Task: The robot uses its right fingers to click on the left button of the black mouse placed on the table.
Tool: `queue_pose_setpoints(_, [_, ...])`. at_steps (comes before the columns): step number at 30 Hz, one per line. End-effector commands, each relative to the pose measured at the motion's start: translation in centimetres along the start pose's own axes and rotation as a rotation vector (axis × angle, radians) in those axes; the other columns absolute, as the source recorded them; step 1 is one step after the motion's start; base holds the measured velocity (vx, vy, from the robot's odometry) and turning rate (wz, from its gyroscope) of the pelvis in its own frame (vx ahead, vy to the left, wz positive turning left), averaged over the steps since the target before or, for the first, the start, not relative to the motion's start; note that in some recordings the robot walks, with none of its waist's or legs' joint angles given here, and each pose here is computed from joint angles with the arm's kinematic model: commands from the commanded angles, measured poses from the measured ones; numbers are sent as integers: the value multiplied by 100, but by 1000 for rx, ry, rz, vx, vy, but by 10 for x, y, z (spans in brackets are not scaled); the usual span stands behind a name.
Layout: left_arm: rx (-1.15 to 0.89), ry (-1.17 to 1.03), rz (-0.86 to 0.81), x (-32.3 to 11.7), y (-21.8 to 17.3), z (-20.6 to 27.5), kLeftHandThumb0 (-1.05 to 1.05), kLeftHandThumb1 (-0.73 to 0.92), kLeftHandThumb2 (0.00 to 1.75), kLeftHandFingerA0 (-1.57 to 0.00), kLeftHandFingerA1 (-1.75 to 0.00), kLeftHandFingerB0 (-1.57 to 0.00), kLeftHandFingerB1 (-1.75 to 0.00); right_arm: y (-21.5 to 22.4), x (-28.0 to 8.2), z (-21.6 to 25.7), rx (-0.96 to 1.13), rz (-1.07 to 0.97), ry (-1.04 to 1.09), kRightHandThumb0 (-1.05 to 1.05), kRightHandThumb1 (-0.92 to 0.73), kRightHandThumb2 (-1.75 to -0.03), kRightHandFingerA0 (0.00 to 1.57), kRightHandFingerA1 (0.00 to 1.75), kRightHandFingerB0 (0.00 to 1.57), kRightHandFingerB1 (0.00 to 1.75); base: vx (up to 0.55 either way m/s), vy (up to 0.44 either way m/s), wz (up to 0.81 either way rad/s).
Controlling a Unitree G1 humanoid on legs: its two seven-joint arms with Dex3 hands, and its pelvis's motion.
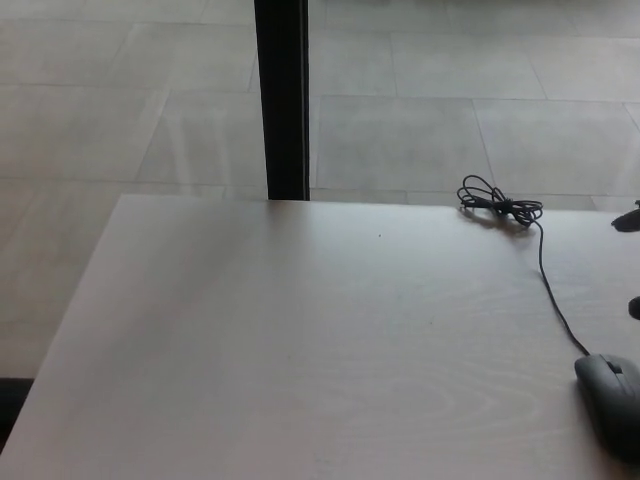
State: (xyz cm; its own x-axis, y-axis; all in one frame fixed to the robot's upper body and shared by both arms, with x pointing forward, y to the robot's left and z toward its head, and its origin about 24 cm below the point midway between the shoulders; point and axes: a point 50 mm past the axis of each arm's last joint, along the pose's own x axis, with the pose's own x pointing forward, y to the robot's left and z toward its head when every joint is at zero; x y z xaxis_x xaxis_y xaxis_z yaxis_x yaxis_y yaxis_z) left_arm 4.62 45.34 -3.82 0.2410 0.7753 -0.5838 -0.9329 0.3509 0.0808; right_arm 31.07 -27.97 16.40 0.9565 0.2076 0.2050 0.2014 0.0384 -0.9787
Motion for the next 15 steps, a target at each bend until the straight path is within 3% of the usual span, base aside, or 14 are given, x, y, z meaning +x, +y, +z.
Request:
queue_pose_setpoints(1, [-6,-20,0,0,4,3,-97,91,87,-64,-113,-23,-39,-11,-13,-25,74,-9,129,-74,-68,-62,89,57,62,42,0,0,0])
queue_pose_setpoints(2, [-15,-25,-4,0,4,3,-101,92,88,-43,-89,-26,-41,-11,-17,-29,79,-3,155,-73,-69,-62,87,56,62,42,0,0,0])
queue_pose_setpoints(3, [-5,-24,1,0,4,3,-101,91,90,-49,-81,-26,-41,-12,-20,-32,91,-10,169,-72,-68,-62,88,57,62,43,0,0,0])
queue_pose_setpoints(5, [27,-21,21,-1,5,2,-102,91,91,-57,-84,-29,-41,-13,-23,-36,108,-10,210,-72,-67,-61,86,55,62,42,0,0,0])
queue_pose_setpoints(8, [0,-14,6,-1,6,1,-100,92,92,-47,-71,-26,-41,-11,-35,-48,129,-20,282,-68,-65,-60,86,55,62,42,0,0,0])
queue_pose_setpoints(9, [1,-11,3,-1,6,0,-103,91,90,-50,-86,-26,-40,-10,-41,-53,143,-27,320,-68,-52,-94,87,71,57,58,0,0,0])
queue_pose_setpoints(11, [-2,-9,-1,-1,6,1,-103,91,90,-50,-86,-26,-40,-8,-48,-58,166,-40,362,-68,-52,-94,87,71,57,58,0,0,0])
queue_pose_setpoints(12, [-5,-12,6,-1,5,1,-102,91,89,-51,-80,-26,-42,-4,-60,-68,187,-59,408,-69,-67,-61,102,71,61,41,0,0,0])
queue_pose_setpoints(13, [-2,-9,12,-1,5,1,-102,92,88,-60,-91,-29,-42,-2,-69,-75,227,-102,447,-67,-65,-60,109,84,63,42,0,0,0])
queue_pose_setpoints(14, [0,-8,13,-1,5,0,-101,92,87,-62,-96,-30,-41,0,-75,-79,249,-106,484,-69,-68,-61,99,74,61,41,0,0,0])
queue_pose_setpoints(15, [-7,-9,11,-1,5,0,-100,92,87,-61,-98,-28,-41,4,-83,-87,303,-126,549,-70,-69,-61,91,87,60,40,0,0,0])
